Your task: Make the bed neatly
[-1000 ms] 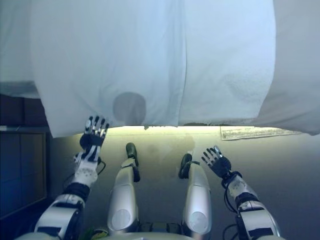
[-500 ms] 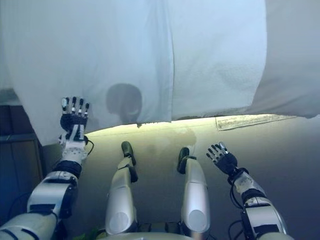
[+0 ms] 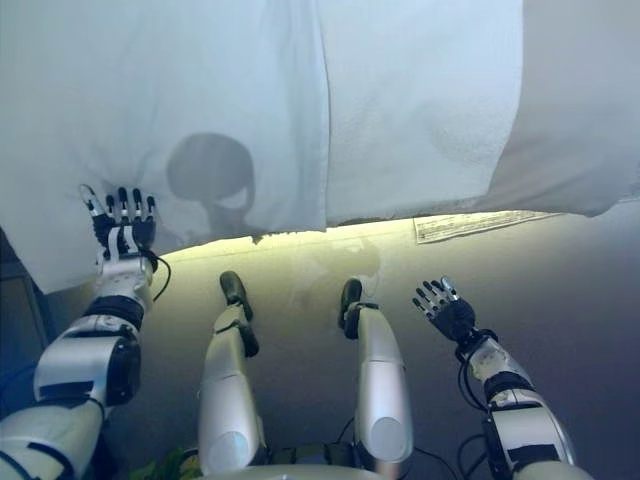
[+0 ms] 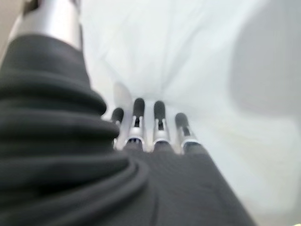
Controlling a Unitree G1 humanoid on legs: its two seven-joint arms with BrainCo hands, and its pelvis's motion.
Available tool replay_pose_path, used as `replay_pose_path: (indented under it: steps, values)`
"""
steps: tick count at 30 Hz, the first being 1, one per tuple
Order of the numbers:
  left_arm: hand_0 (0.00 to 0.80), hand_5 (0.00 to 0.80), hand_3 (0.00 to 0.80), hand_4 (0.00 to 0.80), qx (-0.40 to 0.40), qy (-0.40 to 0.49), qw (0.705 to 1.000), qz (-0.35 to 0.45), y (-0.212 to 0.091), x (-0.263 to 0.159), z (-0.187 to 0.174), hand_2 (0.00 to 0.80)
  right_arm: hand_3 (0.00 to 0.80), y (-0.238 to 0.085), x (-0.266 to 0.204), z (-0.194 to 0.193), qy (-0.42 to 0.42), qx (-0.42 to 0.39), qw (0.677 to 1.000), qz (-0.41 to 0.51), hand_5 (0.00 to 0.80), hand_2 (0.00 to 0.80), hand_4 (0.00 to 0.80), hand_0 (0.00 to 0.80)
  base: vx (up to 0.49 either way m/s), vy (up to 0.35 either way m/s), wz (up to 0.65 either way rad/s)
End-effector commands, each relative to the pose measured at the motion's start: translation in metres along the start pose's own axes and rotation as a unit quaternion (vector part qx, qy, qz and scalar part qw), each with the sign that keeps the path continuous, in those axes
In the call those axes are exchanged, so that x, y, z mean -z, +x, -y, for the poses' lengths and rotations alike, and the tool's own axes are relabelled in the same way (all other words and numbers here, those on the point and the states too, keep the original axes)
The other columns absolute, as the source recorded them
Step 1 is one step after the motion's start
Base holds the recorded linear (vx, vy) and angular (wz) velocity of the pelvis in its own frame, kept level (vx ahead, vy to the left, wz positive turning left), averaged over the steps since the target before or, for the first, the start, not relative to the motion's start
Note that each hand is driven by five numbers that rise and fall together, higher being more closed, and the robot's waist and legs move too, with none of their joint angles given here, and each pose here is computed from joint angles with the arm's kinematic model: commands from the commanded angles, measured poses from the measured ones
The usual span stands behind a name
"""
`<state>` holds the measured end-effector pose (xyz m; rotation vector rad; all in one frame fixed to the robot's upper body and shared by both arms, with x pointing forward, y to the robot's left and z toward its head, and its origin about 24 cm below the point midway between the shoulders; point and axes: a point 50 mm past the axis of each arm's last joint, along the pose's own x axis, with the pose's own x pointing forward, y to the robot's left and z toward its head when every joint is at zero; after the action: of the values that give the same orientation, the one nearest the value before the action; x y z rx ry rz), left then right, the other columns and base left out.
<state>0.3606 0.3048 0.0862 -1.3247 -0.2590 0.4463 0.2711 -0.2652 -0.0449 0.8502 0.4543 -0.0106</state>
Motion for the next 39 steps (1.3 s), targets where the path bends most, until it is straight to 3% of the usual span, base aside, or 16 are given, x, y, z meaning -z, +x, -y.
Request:
replay_pose_path:
  steps: [1,10,22,32,39]
  values:
    - [0.000,0.000,0.000,0.000,-0.003,-0.029,1.000,-0.004,0.007,0.003,0.021,0.000,0.000,0.003,-0.004,-0.007,0.006,-0.018,1.000,0.021,0.000,0.000,0.000,0.000,0.000,0.000,0.00]
    - [0.000,0.000,0.000,0.000,-0.073,-0.099,0.987,-0.099,-0.011,0.046,-0.017,0.000,0.000,0.010,0.000,-0.019,-0.005,-0.053,0.998,0.017,0.000,0.000,0.000,0.000,0.000,0.000,0.00]
    - [0.000,0.000,0.000,0.000,-0.139,-0.119,0.976,-0.119,-0.034,0.054,-0.063,0.000,0.000,0.008,0.010,-0.018,0.007,-0.063,0.998,0.028,0.000,0.000,0.000,0.000,-0.023,-0.034,0.05]
    - [0.000,0.000,0.000,0.000,-0.117,0.088,0.954,-0.262,-0.075,0.074,-0.115,0.000,0.000,0.008,0.017,-0.018,0.027,-0.063,0.997,0.033,0.000,0.000,0.000,0.000,-0.015,-0.014,0.03]
    - [0.000,0.000,0.000,0.000,-0.048,0.234,0.906,-0.350,-0.118,0.081,-0.153,0.000,0.000,-0.005,0.029,-0.001,0.025,-0.043,0.998,0.024,0.000,0.000,0.000,0.000,0.022,0.004,0.00]
